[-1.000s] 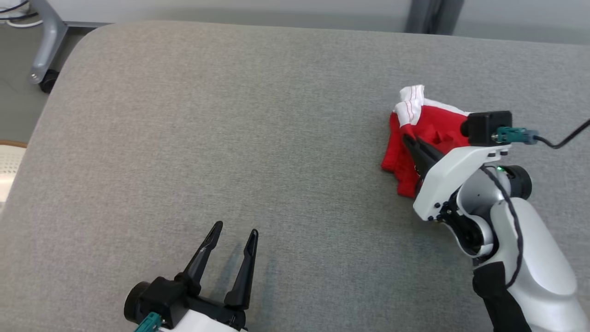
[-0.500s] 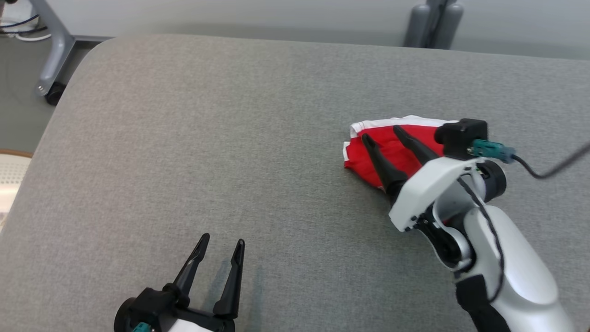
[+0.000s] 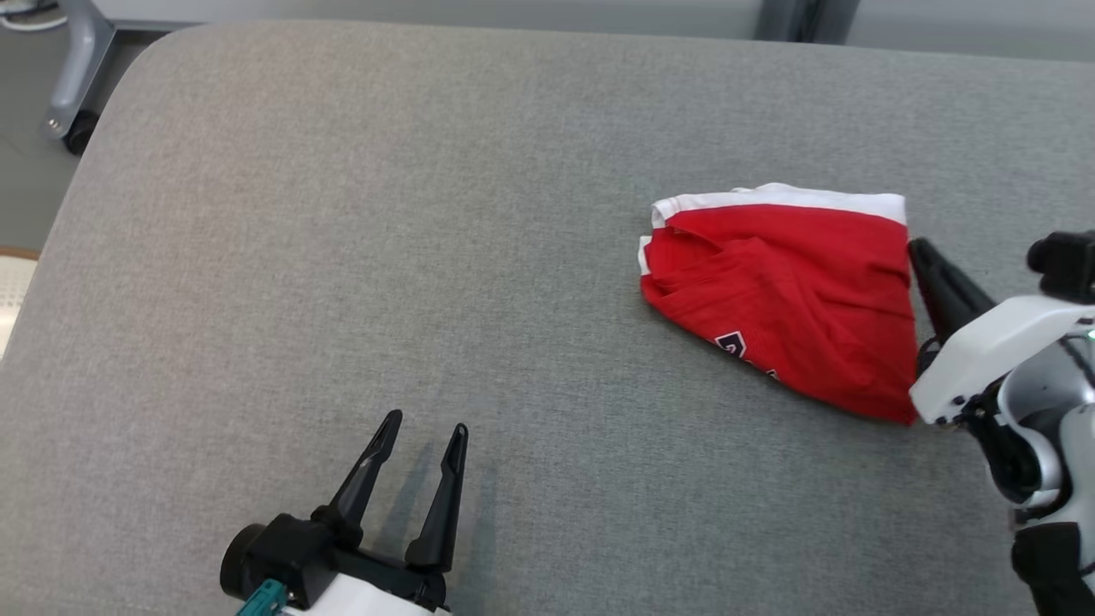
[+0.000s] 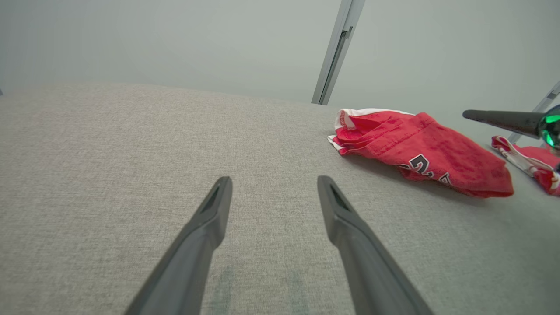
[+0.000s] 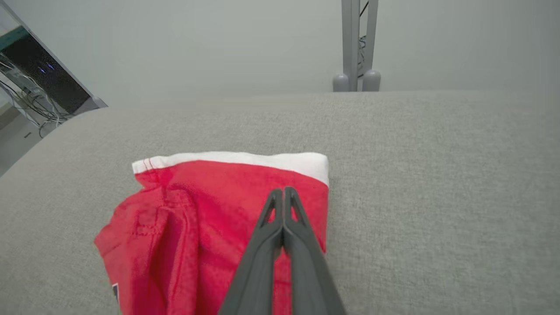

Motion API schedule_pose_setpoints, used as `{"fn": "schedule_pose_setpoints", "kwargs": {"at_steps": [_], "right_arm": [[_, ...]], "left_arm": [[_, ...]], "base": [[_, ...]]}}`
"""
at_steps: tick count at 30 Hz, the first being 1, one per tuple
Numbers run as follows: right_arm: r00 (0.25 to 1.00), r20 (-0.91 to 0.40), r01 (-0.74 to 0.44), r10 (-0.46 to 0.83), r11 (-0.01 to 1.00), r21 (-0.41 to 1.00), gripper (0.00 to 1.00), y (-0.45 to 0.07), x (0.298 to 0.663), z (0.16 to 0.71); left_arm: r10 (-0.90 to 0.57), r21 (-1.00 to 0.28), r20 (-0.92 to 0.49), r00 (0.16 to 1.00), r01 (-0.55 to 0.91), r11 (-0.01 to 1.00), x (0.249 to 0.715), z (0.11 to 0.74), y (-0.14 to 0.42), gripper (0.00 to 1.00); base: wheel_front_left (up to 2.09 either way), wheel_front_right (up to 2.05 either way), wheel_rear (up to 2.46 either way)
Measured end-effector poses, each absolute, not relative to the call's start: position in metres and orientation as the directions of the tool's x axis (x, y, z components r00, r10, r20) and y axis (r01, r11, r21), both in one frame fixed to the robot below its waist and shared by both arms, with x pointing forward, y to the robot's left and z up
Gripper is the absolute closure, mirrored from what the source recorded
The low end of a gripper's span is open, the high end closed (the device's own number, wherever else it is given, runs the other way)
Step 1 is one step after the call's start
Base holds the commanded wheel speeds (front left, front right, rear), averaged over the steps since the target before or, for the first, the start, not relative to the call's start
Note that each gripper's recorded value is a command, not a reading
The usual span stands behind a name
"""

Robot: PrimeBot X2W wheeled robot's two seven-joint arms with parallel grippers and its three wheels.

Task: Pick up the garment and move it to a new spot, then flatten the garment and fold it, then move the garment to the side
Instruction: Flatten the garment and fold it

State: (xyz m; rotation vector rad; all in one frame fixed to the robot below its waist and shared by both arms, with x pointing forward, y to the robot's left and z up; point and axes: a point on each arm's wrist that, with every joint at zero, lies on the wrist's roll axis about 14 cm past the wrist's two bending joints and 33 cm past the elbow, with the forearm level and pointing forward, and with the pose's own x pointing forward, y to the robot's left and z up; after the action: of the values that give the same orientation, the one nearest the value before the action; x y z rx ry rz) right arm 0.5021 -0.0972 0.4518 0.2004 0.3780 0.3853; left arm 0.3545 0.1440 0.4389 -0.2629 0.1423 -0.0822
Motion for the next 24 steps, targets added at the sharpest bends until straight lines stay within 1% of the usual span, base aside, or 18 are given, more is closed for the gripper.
{"fn": "schedule_pose_setpoints", "kwargs": {"at_steps": [3, 9, 19, 24], "right_arm": [[0.824, -0.361, -0.351, 0.438, 0.893, 0.282, 1.00, -0.080, 0.500, 0.431], [0.782, -0.370, -0.402, 0.502, 0.860, 0.315, 1.00, -0.057, 0.488, 0.423], [0.685, -0.405, -0.494, 0.606, 0.794, 0.354, 1.00, -0.030, 0.443, 0.416], [0.621, -0.429, -0.545, 0.656, 0.755, 0.366, 1.00, -0.012, 0.423, 0.408]], "left_arm": [[-0.083, -0.257, -0.137, 0.987, 0.045, 0.965, 0.355, 0.437, 0.150, 0.00], [-0.064, -0.252, -0.131, 0.989, 0.029, 0.967, 0.354, 0.439, 0.156, 0.00], [-0.080, -0.259, -0.100, 0.992, 0.052, 0.964, 0.356, 0.448, 0.150, 0.00], [-0.083, -0.260, -0.096, 0.992, 0.055, 0.964, 0.354, 0.450, 0.149, 0.00]], "base": [[0.00, 0.00, 0.00], [0.00, 0.00, 0.00], [0.00, 0.00, 0.00], [0.00, 0.00, 0.00]]}}
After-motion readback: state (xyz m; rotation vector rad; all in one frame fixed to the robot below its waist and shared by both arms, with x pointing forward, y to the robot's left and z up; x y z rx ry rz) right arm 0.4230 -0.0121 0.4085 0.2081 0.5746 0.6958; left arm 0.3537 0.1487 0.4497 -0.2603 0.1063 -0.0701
